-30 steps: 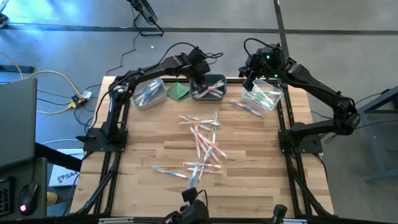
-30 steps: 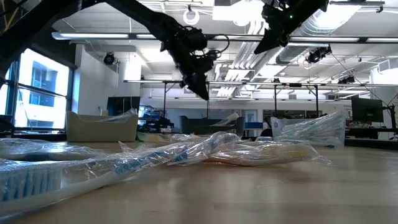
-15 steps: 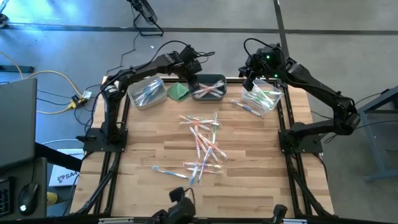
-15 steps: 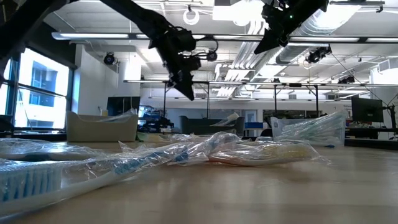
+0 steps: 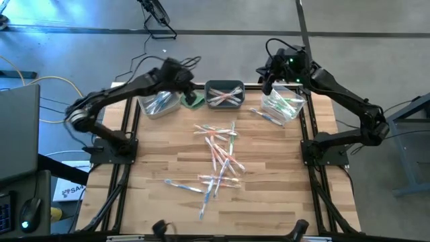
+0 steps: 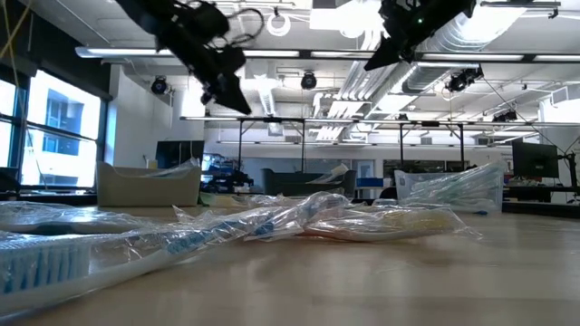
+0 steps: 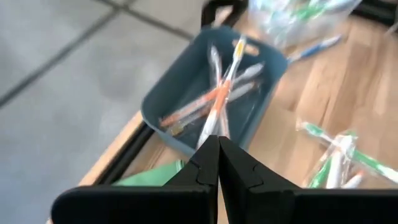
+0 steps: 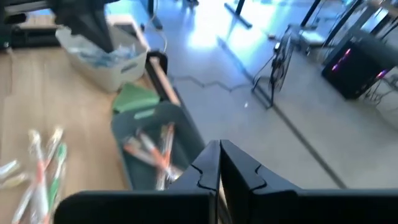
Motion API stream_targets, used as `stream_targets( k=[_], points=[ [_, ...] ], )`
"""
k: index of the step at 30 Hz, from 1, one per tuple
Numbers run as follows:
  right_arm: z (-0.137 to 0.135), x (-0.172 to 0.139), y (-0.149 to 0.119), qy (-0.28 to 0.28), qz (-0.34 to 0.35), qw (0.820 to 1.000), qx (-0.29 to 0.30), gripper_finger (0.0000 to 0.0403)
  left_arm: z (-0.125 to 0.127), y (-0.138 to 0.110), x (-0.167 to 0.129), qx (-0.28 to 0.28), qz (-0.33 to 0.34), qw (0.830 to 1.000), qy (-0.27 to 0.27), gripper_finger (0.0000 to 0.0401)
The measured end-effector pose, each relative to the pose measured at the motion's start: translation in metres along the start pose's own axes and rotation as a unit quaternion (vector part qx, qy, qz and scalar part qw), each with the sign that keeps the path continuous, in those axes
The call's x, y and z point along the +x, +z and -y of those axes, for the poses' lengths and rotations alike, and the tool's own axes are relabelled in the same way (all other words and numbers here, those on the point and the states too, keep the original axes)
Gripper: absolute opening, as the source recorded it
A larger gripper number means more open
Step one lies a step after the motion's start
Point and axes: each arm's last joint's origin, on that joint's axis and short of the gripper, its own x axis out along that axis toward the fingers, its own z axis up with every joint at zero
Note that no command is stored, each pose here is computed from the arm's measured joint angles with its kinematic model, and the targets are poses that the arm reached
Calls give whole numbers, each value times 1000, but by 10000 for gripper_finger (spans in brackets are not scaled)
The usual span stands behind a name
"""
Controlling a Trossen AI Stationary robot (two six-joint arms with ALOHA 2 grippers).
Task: Pick & Place Toothbrushes
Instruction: Put the blue toothbrush into the gray bin
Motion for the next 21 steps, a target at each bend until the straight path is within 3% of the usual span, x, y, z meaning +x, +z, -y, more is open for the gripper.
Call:
stream_targets(
  k=[9, 15, 21],
  points=[
    [2, 0, 9, -8, 47, 999, -7, 4, 11, -27, -84, -18, 135, 990, 31, 0],
    [-2, 2, 10, 69, 70, 995, -10, 4, 20, -42, -146, -11, 204, 978, 34, 0],
    [-8, 24, 7, 135, 74, 988, -12, 4, 27, -60, -193, -11, 235, 971, 34, 0]
  ],
)
